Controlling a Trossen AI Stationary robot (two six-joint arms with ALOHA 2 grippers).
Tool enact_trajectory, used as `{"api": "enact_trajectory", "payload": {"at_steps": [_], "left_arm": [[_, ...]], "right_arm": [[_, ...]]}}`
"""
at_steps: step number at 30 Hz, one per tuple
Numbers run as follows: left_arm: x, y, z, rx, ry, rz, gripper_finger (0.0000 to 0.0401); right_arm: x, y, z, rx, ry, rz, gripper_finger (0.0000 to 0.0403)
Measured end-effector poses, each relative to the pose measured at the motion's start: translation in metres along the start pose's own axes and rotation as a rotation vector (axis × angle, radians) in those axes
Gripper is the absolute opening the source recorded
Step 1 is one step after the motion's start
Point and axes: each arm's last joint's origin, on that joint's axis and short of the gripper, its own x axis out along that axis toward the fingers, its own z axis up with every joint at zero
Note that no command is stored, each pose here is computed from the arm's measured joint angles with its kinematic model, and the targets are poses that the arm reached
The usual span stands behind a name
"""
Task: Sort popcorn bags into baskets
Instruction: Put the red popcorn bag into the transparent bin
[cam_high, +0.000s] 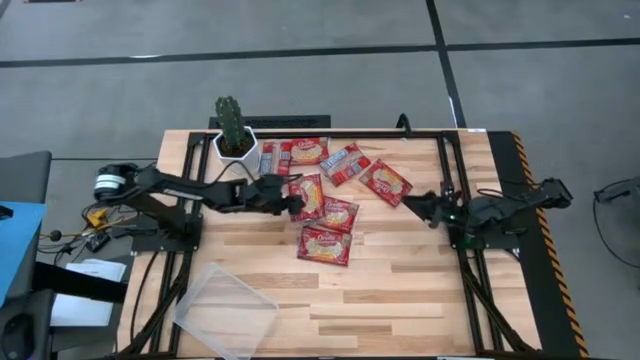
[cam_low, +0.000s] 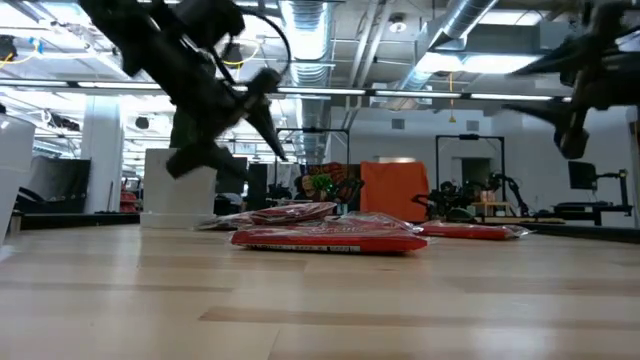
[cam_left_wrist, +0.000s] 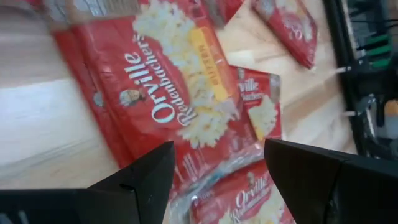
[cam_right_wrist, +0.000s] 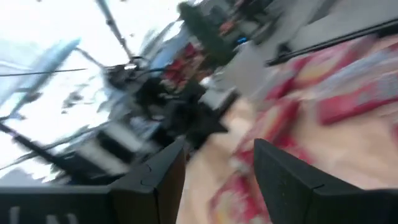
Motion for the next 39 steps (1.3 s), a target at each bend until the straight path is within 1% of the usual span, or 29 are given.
{"api": "enact_trajectory", "payload": {"at_steps": [3, 7, 11, 12, 16, 18, 22, 25, 29, 33, 35, 37, 39], "left_arm": [[0.015, 0.009, 0.0, -0.014, 0.06, 0.008, 0.0236], [0.021, 0.014, 0.003, -0.024, 0.104, 0.006, 0.0236], [0.013, 0.01, 0.01, -0.012, 0.101, -0.03, 0.0236], [0.009, 0.009, 0.013, -0.011, 0.089, -0.023, 0.0236], [-0.005, 0.015, 0.015, -0.002, 0.037, 0.096, 0.0236], [-0.007, 0.014, 0.017, 0.003, 0.017, 0.097, 0.0236], [-0.005, 0.015, 0.019, 0.024, 0.027, 0.094, 0.0236], [-0.004, 0.019, 0.018, 0.046, 0.044, 0.118, 0.0236], [-0.004, 0.018, 0.02, 0.053, 0.03, 0.11, 0.0236], [-0.004, 0.019, 0.022, 0.065, 0.027, 0.103, 0.0236], [-0.002, 0.021, 0.022, 0.055, 0.003, 0.047, 0.0236], [-0.001, 0.029, 0.02, 0.017, -0.006, -0.009, 0.0236], [-0.001, 0.042, 0.013, -0.027, -0.003, 0.009, 0.0235]], "right_arm": [[0.006, -0.004, 0.001, -0.034, -0.015, -0.081, 0.0186], [0.018, -0.003, 0.004, -0.078, 0.039, -0.152, 0.016], [0.033, 0.0, 0.007, -0.116, 0.123, -0.218, 0.0139], [0.038, 0.001, 0.008, -0.129, 0.14, -0.235, 0.0135], [0.062, 0.005, 0.011, -0.16, 0.166, -0.283, 0.0125], [0.075, 0.004, 0.012, -0.17, 0.186, -0.327, 0.0122], [0.106, 0.004, 0.012, -0.197, 0.258, -0.404, 0.0117], [0.131, 0.004, 0.01, -0.234, 0.331, -0.419, 0.0111], [0.165, 0.008, 0.009, -0.291, 0.372, -0.38, 0.0102], [0.192, 0.001, 0.003, -0.305, 0.448, -0.383, 0.0095], [0.202, -0.004, -0.002, -0.298, 0.483, -0.387, 0.0093], [0.211, -0.009, -0.007, -0.294, 0.505, -0.396, 0.0092], [0.219, -0.012, -0.012, -0.282, 0.526, -0.38, 0.0092]]}}
